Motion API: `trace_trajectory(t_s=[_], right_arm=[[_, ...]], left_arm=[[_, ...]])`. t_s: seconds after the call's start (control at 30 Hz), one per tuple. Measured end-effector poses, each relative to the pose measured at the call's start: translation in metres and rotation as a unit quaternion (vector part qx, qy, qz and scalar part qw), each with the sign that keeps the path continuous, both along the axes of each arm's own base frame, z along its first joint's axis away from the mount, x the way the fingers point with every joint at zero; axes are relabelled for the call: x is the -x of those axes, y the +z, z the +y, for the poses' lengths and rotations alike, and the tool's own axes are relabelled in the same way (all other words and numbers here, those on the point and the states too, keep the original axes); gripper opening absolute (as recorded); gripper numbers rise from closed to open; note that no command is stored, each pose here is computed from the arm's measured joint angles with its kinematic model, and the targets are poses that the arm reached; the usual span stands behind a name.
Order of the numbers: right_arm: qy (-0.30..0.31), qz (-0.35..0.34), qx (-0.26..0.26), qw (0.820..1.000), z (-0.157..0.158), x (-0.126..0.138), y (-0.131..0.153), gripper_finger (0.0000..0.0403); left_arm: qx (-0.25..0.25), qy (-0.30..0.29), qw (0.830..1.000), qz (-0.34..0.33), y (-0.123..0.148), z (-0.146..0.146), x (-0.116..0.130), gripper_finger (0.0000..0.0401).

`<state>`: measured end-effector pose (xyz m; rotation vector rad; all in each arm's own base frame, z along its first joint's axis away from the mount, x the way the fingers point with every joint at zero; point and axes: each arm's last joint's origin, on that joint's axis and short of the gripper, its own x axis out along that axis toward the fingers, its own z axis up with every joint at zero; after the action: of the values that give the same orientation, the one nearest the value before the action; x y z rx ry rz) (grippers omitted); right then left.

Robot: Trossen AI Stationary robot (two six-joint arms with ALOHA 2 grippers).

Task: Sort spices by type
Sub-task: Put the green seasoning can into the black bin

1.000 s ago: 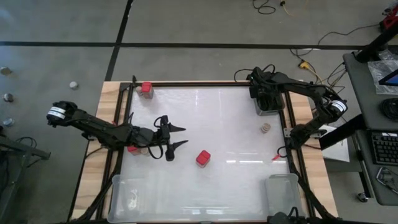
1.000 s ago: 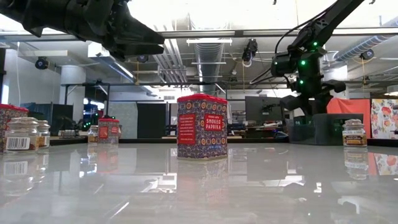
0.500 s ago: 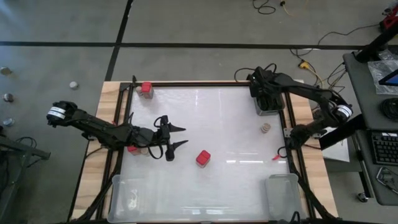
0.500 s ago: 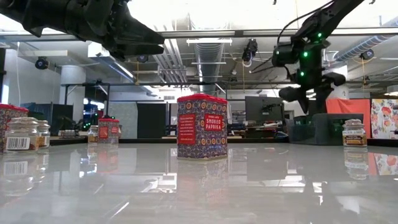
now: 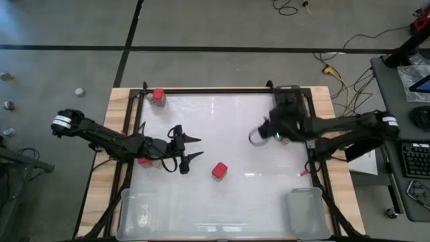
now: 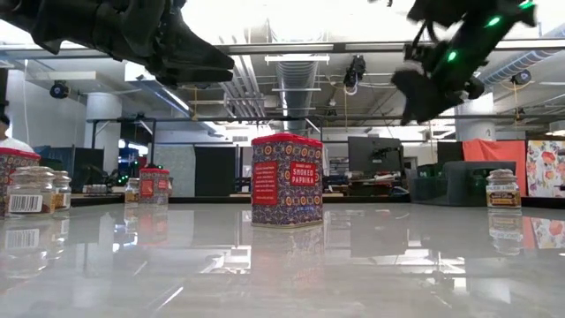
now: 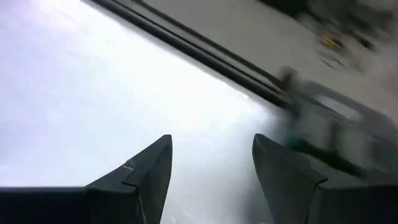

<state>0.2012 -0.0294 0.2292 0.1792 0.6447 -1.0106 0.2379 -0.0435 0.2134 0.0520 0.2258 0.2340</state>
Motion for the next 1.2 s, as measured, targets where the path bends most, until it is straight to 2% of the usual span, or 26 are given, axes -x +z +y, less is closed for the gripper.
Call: trace_trajectory(t_s=[0.2, 0.27, 0.33, 0.4, 0.47, 0.57, 0.63, 0.7, 0.77, 0.9, 1.2], right_arm=[[0.105, -0.077, 0.047, 0.990, 0.050, -0.011, 0.011, 0.0217], [0.131, -0.094, 0.053, 0.985, 0.061, -0.014, 0.015, 0.0216], [0.155, -0.102, 0.055, 0.981, 0.071, -0.016, 0.015, 0.0215], [0.176, -0.101, 0.055, 0.978, 0.080, -0.016, 0.014, 0.0215], [0.195, -0.096, 0.054, 0.974, 0.089, -0.016, 0.011, 0.0216], [0.223, -0.088, 0.053, 0.970, 0.103, -0.016, 0.006, 0.0216], [0.239, -0.082, 0.052, 0.966, 0.112, -0.016, 0.001, 0.0215], [0.258, -0.079, 0.053, 0.961, 0.123, -0.016, -0.003, 0.0216], [0.276, -0.073, 0.062, 0.956, 0.131, -0.016, -0.005, 0.0218], [0.300, -0.074, 0.079, 0.948, 0.144, -0.017, -0.008, 0.0228], [0.338, -0.054, 0.104, 0.934, 0.152, -0.012, -0.007, 0.0272]], left_arm=[[0.019, 0.016, 0.998, 0.064, 0.020, 0.000, -0.003, 0.0229], [0.026, 0.032, 0.992, 0.122, 0.031, 0.003, -0.003, 0.0229], [0.054, 0.070, 0.977, 0.195, 0.043, 0.009, 0.000, 0.0229], [0.100, 0.127, 0.949, 0.270, 0.051, 0.015, 0.007, 0.0229], [0.136, 0.192, 0.913, 0.332, 0.057, 0.018, 0.017, 0.0229], [0.173, 0.277, 0.863, 0.385, 0.066, 0.020, 0.029, 0.0229], [0.197, 0.311, 0.833, 0.412, 0.068, 0.022, 0.033, 0.0229], [0.216, 0.317, 0.815, 0.435, 0.069, 0.025, 0.032, 0.0229], [0.247, 0.321, 0.788, 0.463, 0.068, 0.036, 0.030, 0.0229], [0.296, 0.349, 0.737, 0.497, 0.059, 0.069, 0.027, 0.0229], [0.392, 0.393, 0.627, 0.547, 0.030, 0.142, 0.043, 0.0229]])
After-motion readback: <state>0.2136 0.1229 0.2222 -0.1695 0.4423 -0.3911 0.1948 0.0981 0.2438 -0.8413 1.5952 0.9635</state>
